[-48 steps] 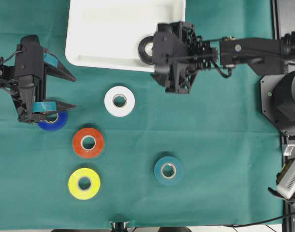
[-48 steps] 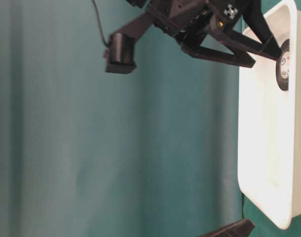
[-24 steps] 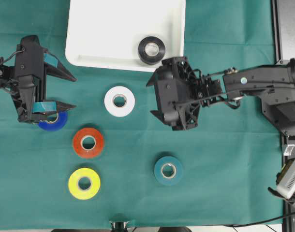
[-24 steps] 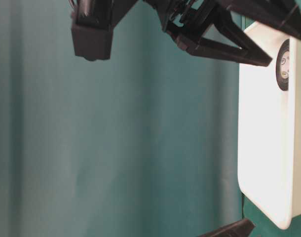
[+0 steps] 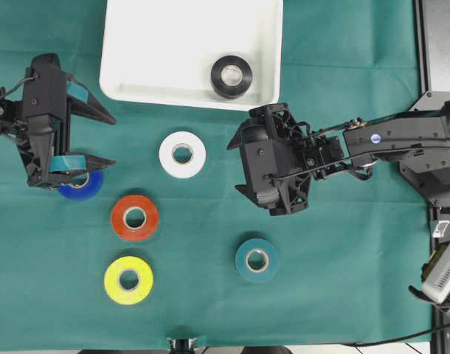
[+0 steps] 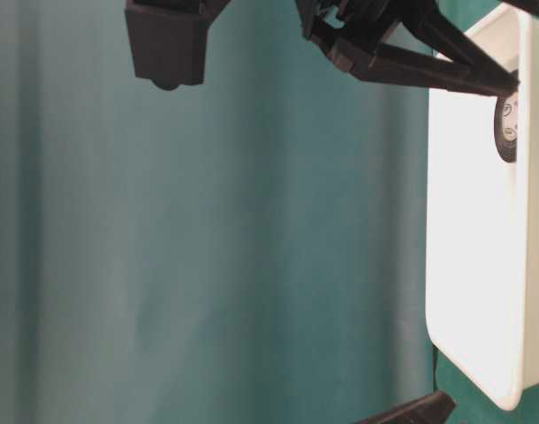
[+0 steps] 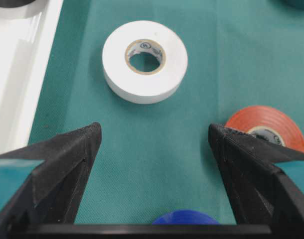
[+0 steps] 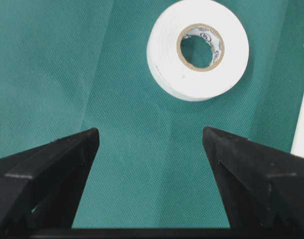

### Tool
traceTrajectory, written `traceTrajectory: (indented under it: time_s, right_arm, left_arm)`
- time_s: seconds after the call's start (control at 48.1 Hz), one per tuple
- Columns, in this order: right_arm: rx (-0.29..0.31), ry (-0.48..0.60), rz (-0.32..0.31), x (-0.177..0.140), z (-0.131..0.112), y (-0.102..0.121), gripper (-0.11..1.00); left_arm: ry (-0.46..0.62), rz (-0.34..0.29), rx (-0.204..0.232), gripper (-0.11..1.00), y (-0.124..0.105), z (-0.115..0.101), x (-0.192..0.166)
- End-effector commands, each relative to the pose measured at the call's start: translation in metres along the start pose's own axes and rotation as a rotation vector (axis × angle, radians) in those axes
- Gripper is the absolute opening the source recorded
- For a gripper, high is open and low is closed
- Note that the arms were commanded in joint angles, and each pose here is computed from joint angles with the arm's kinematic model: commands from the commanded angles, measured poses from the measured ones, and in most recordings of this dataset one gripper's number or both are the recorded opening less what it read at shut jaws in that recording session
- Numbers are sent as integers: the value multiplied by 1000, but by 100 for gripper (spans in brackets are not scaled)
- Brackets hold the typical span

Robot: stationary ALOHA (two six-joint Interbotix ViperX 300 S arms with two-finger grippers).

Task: Put the tape alternately from left to right into the white case.
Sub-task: 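Move the left gripper over the white tape roll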

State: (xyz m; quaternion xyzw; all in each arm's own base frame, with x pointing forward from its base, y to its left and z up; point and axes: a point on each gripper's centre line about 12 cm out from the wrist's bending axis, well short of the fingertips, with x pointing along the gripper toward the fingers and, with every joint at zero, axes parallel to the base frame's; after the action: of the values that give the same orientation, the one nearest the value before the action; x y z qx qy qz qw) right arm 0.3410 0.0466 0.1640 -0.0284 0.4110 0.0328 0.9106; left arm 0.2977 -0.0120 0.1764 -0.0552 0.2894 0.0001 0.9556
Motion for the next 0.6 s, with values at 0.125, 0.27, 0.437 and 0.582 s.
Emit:
traceTrajectory:
  time_s: [0.125,0.27,0.437,0.582]
  right_arm:
    - [0,-38,6,-7,8,1,84]
    - [-1,-38,7,-7,8,2,84]
    - [0,-38,6,-7,8,1,84]
    - [0,-38,6,-7,8,1,84]
  left_arm:
    - [-27,-6,0,95,-2,8,-1]
    - [-27,-6,0,95,-2,9,-1]
    - [-30,-9,0,95,-3,10,-1]
    - [-24,-20,11,95,-7,10,3]
